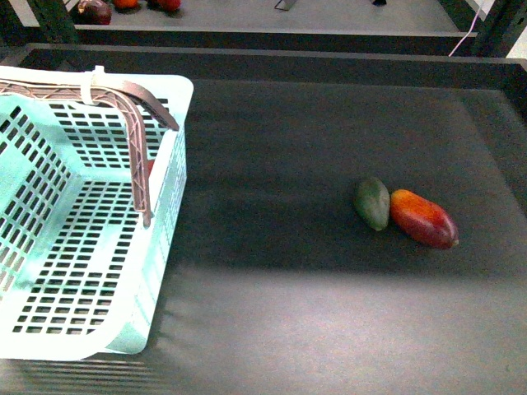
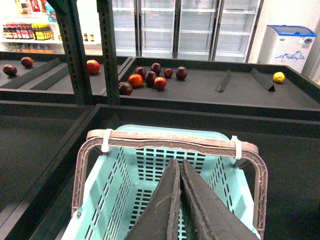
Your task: Pick apple with right arm and hold basket with left
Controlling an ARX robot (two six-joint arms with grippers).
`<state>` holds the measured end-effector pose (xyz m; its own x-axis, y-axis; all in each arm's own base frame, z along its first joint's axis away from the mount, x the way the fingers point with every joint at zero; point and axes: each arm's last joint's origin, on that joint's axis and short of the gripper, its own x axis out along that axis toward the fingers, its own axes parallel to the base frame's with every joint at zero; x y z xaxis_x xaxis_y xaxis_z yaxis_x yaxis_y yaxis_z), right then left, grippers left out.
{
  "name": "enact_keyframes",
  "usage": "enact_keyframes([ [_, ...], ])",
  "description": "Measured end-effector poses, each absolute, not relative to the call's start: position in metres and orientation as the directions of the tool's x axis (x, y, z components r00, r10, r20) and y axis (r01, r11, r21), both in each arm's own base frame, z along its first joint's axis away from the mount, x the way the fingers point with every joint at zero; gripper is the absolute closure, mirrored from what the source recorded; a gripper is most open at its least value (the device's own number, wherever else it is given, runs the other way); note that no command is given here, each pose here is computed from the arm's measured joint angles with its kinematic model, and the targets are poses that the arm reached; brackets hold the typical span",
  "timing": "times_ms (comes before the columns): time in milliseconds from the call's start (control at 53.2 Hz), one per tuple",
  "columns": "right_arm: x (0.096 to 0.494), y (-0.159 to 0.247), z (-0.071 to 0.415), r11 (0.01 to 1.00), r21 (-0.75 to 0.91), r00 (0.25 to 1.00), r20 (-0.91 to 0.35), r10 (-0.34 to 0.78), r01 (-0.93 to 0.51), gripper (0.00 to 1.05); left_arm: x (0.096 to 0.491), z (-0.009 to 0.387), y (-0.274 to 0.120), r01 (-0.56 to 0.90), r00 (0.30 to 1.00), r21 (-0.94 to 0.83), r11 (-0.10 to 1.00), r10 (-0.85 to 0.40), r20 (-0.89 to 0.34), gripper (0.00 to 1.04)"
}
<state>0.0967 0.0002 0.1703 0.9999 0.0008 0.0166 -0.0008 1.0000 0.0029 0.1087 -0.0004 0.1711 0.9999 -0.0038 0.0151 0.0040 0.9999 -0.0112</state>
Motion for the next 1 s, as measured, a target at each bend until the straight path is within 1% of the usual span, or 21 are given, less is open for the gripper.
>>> enact_keyframes([
  [38, 0.097, 0.000, 0.170, 1.000, 0.003, 1.000, 0.017, 0.001, -0.001, 0.09, 0.107, 0.171, 0.000, 0.004, 1.000, -0.011, 1.000, -0.003, 0.014, 1.02],
  [94, 0.097, 0.000, 0.170, 1.000, 0.003, 1.000, 0.017, 0.001, -0.001, 0.09, 0.102, 0.167, 0.000, 0.004, 1.000, -0.011, 1.000, -0.004, -0.020, 1.02],
  [188, 0.097, 0.000, 0.170, 1.000, 0.003, 1.000, 0.017, 0.001, -0.001, 0.09, 0.098, 0.168, 0.000, 0.004, 1.000, -0.011, 1.000, -0.004, 0.007, 1.02],
  [864, 0.097, 0.000, 0.170, 1.000, 0.003, 1.000, 0.017, 0.001, -0.001, 0.09, 0.097, 0.168, 0.000, 0.004, 1.000, -0.011, 1.000, -0.003, 0.010, 1.02],
  [883, 0.097, 0.000, 0.170, 1.000, 0.003, 1.000, 0.017, 0.001, -0.001, 0.09, 0.097, 0.168, 0.000, 0.004, 1.000, -0.012, 1.000, -0.003, 0.010, 1.01],
  [921, 0.097, 0.000, 0.170, 1.000, 0.003, 1.000, 0.017, 0.001, -0.001, 0.09, 0.097, 0.168, 0.000, 0.004, 1.000, -0.011, 1.000, -0.003, 0.010, 0.97],
  [977, 0.097, 0.000, 0.170, 1.000, 0.003, 1.000, 0.017, 0.001, -0.001, 0.09, 0.097, 0.168, 0.000, 0.004, 1.000, -0.011, 1.000, -0.003, 0.010, 0.86],
  [996, 0.097, 0.000, 0.170, 1.000, 0.003, 1.000, 0.017, 0.001, -0.001, 0.09, 0.097, 0.168, 0.000, 0.004, 1.000, -0.011, 1.000, -0.003, 0.010, 0.84],
])
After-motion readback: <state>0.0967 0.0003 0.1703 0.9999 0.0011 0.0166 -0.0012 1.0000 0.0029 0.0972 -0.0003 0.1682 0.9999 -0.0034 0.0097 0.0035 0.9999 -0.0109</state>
